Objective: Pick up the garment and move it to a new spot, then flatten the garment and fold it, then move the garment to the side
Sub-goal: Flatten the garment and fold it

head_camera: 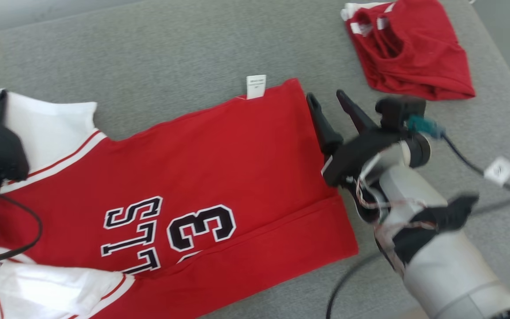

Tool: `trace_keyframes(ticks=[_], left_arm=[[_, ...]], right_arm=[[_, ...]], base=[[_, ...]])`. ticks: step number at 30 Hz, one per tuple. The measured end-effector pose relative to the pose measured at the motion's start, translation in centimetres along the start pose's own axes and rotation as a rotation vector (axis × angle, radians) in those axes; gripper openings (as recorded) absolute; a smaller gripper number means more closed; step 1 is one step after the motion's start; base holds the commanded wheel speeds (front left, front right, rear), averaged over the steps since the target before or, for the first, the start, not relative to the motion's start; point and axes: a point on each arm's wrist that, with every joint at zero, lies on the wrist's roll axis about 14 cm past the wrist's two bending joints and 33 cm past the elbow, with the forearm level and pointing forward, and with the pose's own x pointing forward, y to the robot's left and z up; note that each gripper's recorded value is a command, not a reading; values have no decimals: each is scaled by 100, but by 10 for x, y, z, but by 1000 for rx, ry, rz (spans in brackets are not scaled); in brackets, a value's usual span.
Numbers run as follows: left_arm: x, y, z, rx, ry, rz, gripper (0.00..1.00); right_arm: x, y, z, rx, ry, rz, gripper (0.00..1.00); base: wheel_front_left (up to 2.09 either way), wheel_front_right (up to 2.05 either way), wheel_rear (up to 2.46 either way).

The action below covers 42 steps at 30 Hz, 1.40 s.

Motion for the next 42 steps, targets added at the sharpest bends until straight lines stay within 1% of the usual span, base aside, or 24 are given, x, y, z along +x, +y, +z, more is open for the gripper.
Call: trace_keyframes(ticks=[1, 3, 8, 14, 18, 19, 20, 21, 22, 29, 35, 39, 42], left_arm=[[-1, -2, 1, -1, -5, -4, 0], [-2, -2, 6, 1, -25, -8, 0], [-2, -2, 9, 7, -48, -14, 0], [-1, 1, 8, 11, -58, -20, 0], [0, -2, 5, 10, -63, -31, 0], [0, -2, 5, 10, -64, -32, 0], [0, -1, 4, 10, -64, -32, 0], [0, 0, 3, 9, -63, -31, 0], [0, 1, 2, 7, -62, -29, 0], [-1, 4, -3, 5, -58, -25, 0], [-8, 9, 16, -12, -124, -11, 0], [-18, 5, 21, -32, -158, -17, 0], [-29, 2, 26, -68, -197, -21, 0]], right_arm=[[5, -1, 1, 16, 9, -6, 100], [20, -1, 0, -1, 51, -4, 100], [40, -3, -4, -19, 104, -12, 100], [56, -11, -23, -21, 194, -44, 100], [64, -14, -32, -13, 219, -59, 100], [66, -15, -33, -12, 224, -62, 91], [68, -15, -35, -14, 228, -63, 52], [70, -15, -37, -15, 231, -62, 33], [72, -15, -38, -18, 233, -61, 0], [78, -10, -39, -29, 213, -45, 0], [76, -8, -16, -36, 126, -37, 0], [66, -5, -13, -21, 101, -25, 0], [55, -5, -14, -8, 87, -16, 0]], base=[[0, 0, 0], [0, 0, 0], [0, 0, 0], [0, 0, 0], [0, 0, 0], [0, 0, 0], [0, 0, 0], [0, 0, 0], [0, 0, 0], [0, 0, 0], [0, 0, 0], [0, 0, 0], [0, 0, 0]])
